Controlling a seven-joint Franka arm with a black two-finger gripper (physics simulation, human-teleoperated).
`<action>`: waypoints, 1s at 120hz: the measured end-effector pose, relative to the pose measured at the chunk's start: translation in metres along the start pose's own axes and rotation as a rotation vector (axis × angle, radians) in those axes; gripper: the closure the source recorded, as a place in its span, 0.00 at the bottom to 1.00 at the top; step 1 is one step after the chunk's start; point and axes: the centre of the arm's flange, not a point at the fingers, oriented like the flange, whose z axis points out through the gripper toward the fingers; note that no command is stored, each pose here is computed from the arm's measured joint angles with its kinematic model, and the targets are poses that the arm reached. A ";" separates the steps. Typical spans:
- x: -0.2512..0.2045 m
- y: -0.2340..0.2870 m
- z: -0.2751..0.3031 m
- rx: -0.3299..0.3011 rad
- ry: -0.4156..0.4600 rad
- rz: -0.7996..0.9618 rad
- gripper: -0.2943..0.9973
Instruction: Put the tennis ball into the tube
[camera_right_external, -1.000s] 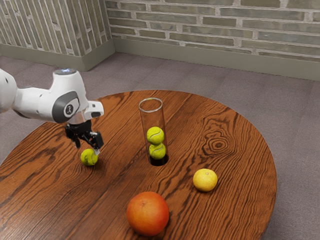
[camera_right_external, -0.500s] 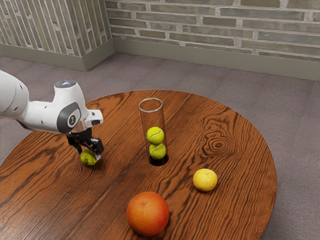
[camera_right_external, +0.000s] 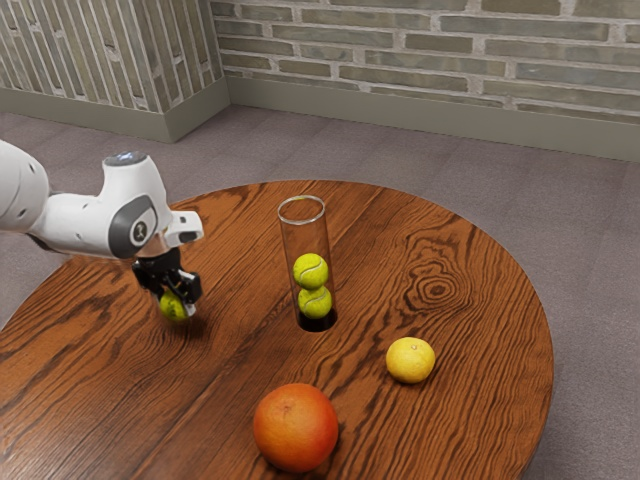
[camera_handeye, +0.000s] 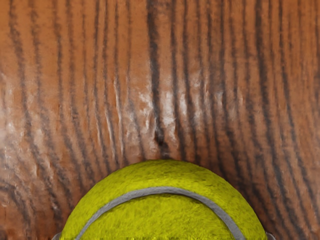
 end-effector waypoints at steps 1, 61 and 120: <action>0.000 0.000 -0.004 0.000 0.003 0.000 0.46; 0.035 0.121 -0.266 -0.006 0.098 0.124 0.54; 0.097 0.207 -0.261 0.012 0.015 0.171 0.50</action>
